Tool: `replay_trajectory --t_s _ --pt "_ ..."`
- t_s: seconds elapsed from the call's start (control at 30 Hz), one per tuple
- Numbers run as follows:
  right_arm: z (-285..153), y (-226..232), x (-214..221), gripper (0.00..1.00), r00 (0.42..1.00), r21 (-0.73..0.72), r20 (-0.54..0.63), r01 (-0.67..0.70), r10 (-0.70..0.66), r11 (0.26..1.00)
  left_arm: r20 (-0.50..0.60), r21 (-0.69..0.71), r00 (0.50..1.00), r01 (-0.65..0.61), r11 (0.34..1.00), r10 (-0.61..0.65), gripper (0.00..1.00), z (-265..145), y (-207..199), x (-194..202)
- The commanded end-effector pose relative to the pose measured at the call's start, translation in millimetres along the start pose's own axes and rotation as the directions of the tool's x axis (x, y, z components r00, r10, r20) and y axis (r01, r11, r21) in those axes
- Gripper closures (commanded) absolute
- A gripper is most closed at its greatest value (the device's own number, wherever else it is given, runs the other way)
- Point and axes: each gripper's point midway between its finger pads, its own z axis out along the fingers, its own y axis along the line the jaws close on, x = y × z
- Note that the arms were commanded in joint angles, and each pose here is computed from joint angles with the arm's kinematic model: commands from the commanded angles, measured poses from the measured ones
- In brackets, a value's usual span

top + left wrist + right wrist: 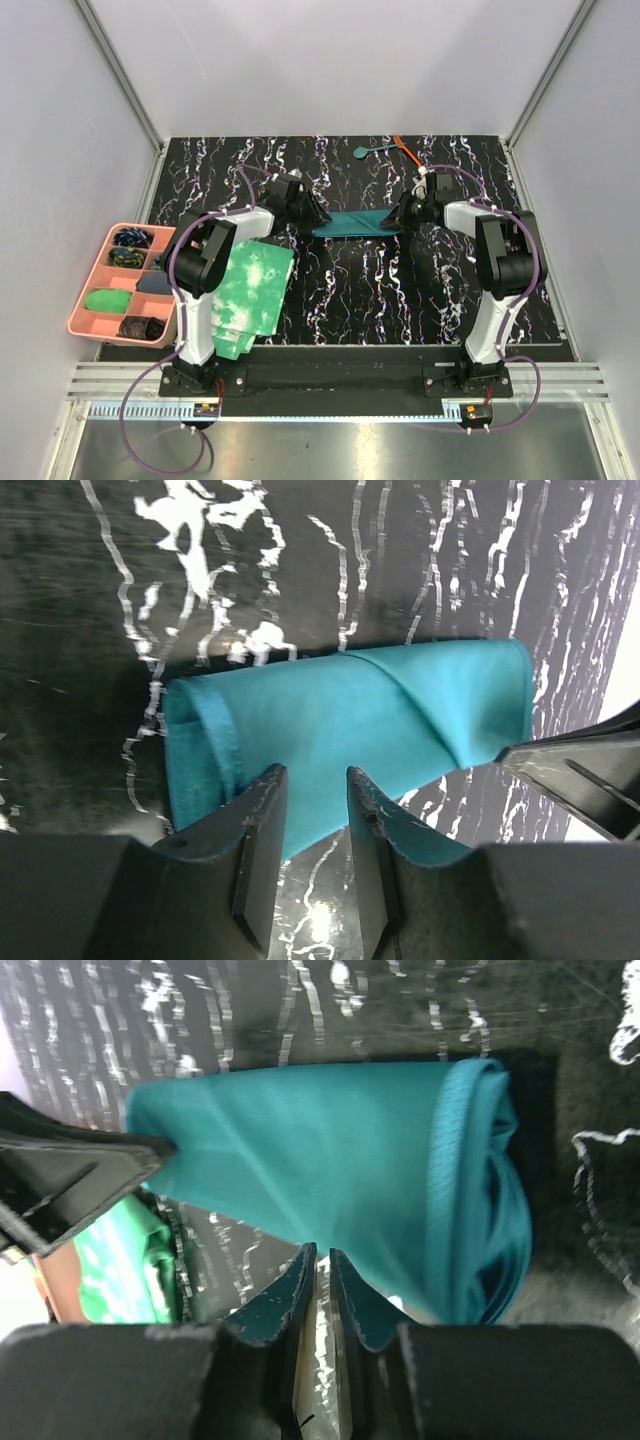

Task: Fold the napkin into a case and place the utensils inside
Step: Move the smaller rectangle-folded napkin to the center of the board.

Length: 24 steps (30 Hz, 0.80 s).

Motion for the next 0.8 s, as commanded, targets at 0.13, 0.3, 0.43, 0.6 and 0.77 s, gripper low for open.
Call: replay_trajectory --t_s 0.13,0.3,0.43,0.6,0.77 --pt "24.7 -6.9 -10.8 0.82 0.999 -0.030 -0.002 0.044 -0.044 0.999 0.011 0.020 1.000 0.029 0.999 -0.029 0.64 -9.4 23.8 -1.5" --pt "44.4 8.1 -0.9 0.82 0.999 -0.078 -0.022 0.031 -0.033 0.996 0.021 -0.034 1.000 0.024 0.999 -0.024 0.64 -13.0 46.4 -15.0" --pt "57.1 31.4 5.1 0.81 0.998 -0.123 -0.044 0.032 -0.038 0.992 0.060 -0.084 0.998 0.036 0.996 -0.031 0.63 -26.2 66.6 -31.6" --pt "70.1 68.7 12.9 0.79 0.996 -0.192 -0.079 0.014 -0.030 0.981 0.072 -0.132 0.997 0.043 0.990 -0.034 0.62 -41.1 86.2 -51.2" --pt "77.9 100.6 13.6 0.73 0.993 -0.232 -0.101 0.029 -0.054 0.972 0.122 -0.208 0.993 0.033 0.978 -0.008 0.60 -60.5 107.7 -81.2"
